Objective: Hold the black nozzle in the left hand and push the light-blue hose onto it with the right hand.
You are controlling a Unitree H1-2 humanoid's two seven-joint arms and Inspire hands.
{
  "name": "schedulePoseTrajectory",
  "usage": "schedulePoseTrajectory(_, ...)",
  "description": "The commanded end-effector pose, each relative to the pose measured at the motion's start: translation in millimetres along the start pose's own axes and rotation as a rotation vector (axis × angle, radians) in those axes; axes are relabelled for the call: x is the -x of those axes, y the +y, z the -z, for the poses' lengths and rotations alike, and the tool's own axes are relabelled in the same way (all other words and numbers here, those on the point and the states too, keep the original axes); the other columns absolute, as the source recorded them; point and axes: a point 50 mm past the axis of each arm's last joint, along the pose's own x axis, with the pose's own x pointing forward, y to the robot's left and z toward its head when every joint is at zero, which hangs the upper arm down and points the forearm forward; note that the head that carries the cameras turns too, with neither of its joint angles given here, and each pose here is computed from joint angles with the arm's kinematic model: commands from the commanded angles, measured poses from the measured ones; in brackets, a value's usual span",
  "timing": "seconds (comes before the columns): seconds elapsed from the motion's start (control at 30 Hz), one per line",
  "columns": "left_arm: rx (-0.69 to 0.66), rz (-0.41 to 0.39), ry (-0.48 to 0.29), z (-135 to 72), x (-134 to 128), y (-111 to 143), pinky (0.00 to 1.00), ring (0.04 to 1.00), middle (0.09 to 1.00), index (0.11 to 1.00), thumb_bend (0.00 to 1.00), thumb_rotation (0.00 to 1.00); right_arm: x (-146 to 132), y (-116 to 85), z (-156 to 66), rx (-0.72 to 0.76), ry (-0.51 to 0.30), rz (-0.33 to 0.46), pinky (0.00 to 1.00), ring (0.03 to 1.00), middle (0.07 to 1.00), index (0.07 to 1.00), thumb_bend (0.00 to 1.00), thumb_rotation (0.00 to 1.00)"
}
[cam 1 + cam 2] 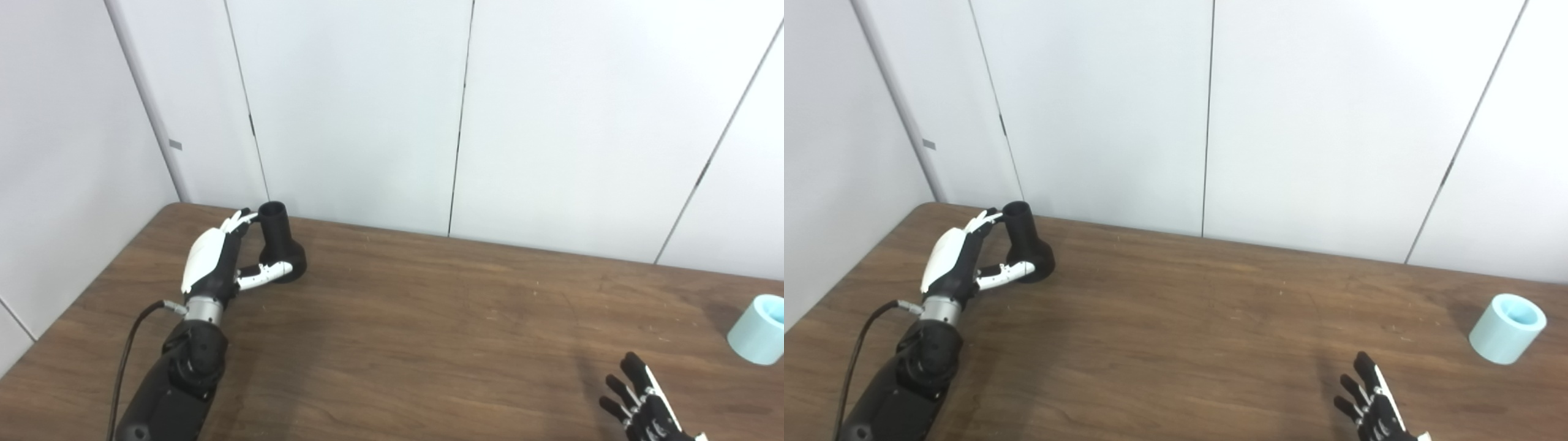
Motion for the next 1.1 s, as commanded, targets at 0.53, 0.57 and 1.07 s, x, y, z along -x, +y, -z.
schedulePoseTrajectory(0.53, 0.105, 0.007, 0.037, -26.7, -31.1, 5.3, 1.0, 0.995, 0.934, 0.638, 0.79, 0.44, 33.3, -3.1, -3.4, 0.03, 0.048, 0.012, 0.86, 0.932, 0.979, 0.972, 0.74, 1.0)
schedulePoseTrajectory(0.57, 0.101, 0.01, 0.045, -26.7, -31.1, 4.7, 1.0, 0.977, 0.893, 0.586, 0.75, 0.4, 33.5, -3.2, -4.2, 0.031, 0.048, 0.012, 0.86, 0.93, 0.978, 0.972, 0.74, 1.0)
schedulePoseTrajectory(1.07, -0.009, 0.178, 0.193, -16.1, -19.7, -6.8, 1.0, 0.932, 0.814, 0.533, 0.65, 0.41, 37.2, -7.3, -7.6, 0.043, 0.059, 0.007, 0.86, 0.926, 0.973, 0.969, 0.74, 1.0)
